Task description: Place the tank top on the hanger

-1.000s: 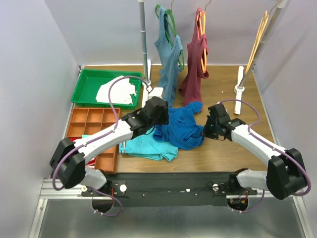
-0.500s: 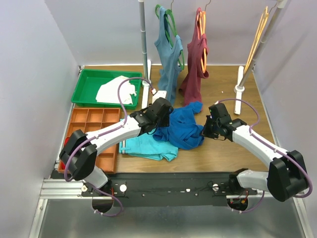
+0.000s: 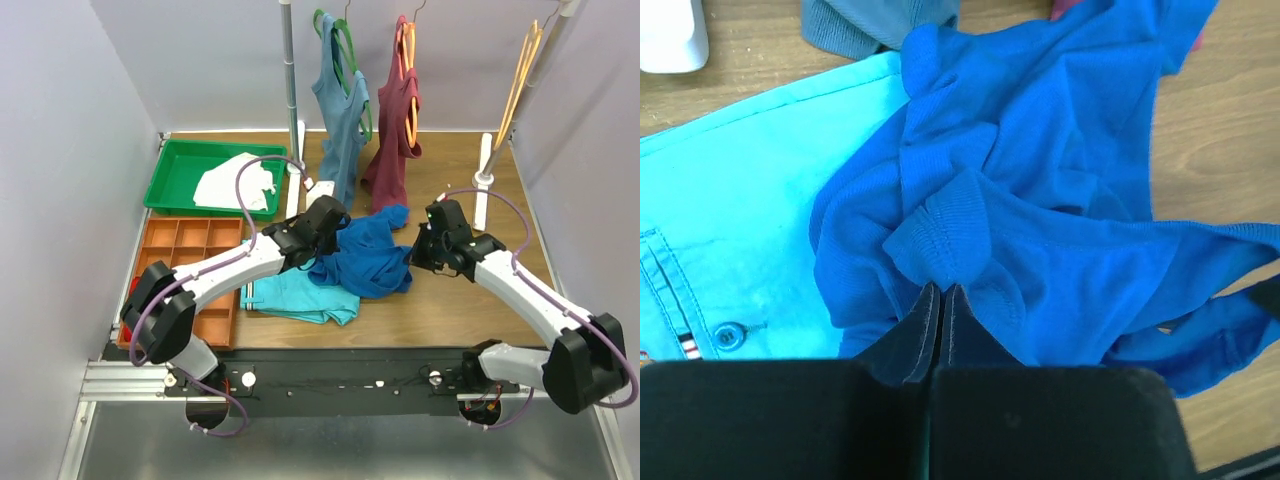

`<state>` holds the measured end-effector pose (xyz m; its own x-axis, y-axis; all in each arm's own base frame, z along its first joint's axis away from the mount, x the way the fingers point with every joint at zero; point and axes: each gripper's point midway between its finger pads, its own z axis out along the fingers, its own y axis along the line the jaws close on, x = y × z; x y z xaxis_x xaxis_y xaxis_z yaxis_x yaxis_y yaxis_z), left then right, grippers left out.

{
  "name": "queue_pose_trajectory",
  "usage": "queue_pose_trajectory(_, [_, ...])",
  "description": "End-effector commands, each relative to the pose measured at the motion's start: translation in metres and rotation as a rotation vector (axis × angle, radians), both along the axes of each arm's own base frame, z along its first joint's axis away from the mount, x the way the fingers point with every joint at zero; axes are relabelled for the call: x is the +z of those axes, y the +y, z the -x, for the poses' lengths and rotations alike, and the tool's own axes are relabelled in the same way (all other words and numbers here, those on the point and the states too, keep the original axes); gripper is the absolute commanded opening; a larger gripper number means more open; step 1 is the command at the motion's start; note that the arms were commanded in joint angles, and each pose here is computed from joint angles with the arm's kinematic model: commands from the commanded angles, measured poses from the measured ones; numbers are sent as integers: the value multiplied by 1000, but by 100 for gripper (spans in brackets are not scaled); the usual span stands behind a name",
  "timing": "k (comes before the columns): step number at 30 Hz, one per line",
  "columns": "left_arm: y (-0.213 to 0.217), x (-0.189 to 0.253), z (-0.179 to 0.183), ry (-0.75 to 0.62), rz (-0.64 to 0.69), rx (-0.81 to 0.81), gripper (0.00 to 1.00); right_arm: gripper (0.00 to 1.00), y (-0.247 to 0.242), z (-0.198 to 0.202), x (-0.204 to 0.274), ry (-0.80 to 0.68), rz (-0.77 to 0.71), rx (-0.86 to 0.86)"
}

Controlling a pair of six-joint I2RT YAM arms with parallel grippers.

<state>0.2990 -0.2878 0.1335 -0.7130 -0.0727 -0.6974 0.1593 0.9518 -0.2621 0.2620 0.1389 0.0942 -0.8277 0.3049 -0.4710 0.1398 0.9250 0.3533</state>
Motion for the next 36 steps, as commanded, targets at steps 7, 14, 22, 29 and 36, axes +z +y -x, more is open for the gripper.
queue_pose_trajectory(7, [20,161,13,-283,285,13,0,1,-29,-18,161,-348,25,-97])
queue_pose_trajectory(14, [38,310,33,-546,449,-54,0,1,-42,-17,299,-598,-55,-170])
queue_pose_trajectory(22, [39,428,59,-736,640,-133,0,1,-66,-10,429,-842,-89,-271])
queue_pose_trajectory(29, [37,447,53,-776,621,-93,0,1,-54,-22,453,-877,-125,-242])
queue_pose_trajectory(36, [18,327,34,-593,521,-47,0,1,-22,-35,335,-637,-119,-129])
